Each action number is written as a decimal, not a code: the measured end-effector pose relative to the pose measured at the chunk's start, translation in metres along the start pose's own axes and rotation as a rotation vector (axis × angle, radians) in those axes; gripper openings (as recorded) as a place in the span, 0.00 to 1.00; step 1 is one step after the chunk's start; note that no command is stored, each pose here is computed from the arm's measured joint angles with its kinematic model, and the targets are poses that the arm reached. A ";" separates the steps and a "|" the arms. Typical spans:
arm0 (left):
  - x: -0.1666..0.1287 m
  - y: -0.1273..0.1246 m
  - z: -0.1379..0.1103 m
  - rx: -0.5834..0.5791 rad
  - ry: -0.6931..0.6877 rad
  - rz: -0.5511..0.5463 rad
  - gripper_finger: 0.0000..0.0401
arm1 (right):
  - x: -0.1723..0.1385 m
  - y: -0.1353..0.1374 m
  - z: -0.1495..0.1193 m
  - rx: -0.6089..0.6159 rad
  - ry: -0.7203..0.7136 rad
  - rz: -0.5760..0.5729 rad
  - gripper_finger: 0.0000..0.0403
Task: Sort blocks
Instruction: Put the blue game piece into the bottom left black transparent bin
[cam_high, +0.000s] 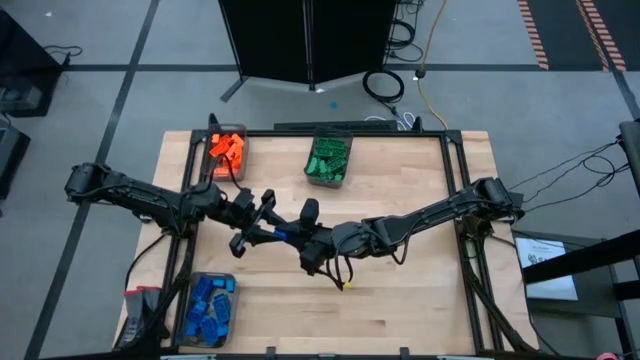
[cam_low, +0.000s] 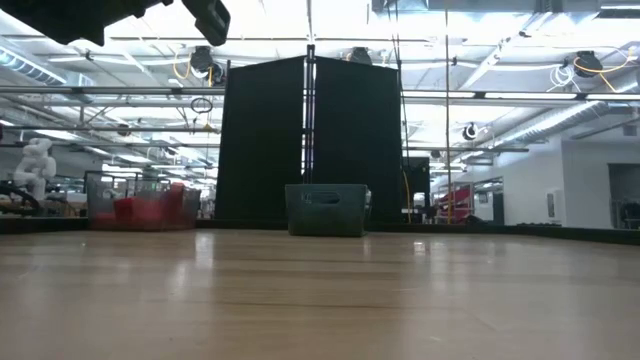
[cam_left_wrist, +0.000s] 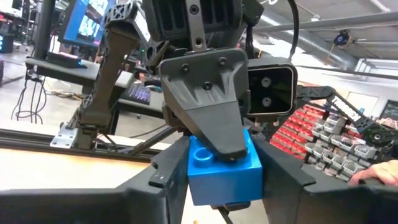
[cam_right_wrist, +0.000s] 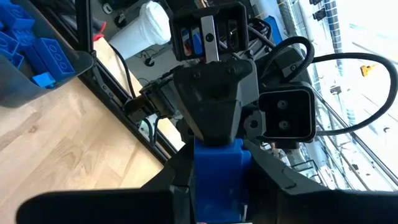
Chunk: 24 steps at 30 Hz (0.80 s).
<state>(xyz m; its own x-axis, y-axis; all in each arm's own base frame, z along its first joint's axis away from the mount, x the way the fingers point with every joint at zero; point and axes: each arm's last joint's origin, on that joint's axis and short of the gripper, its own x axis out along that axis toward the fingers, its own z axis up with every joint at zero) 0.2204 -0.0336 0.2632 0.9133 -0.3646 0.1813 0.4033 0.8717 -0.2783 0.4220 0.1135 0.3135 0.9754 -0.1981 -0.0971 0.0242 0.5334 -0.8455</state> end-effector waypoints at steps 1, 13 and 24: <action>0.000 0.000 0.000 0.000 0.001 0.000 0.39 | 0.000 0.000 0.000 -0.001 0.001 0.002 0.19; 0.000 0.000 0.000 0.007 -0.004 0.000 0.34 | 0.000 0.000 -0.001 0.084 0.015 -0.008 0.40; 0.000 0.001 0.000 0.003 0.003 0.005 0.34 | -0.005 0.007 -0.001 0.080 0.157 -0.054 0.77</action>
<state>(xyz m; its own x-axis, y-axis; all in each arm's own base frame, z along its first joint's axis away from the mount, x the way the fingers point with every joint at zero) 0.2204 -0.0329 0.2629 0.9156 -0.3610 0.1772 0.3983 0.8747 -0.2762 0.4174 0.1170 0.3078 0.9262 -0.3505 -0.1385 0.0989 0.5807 -0.8081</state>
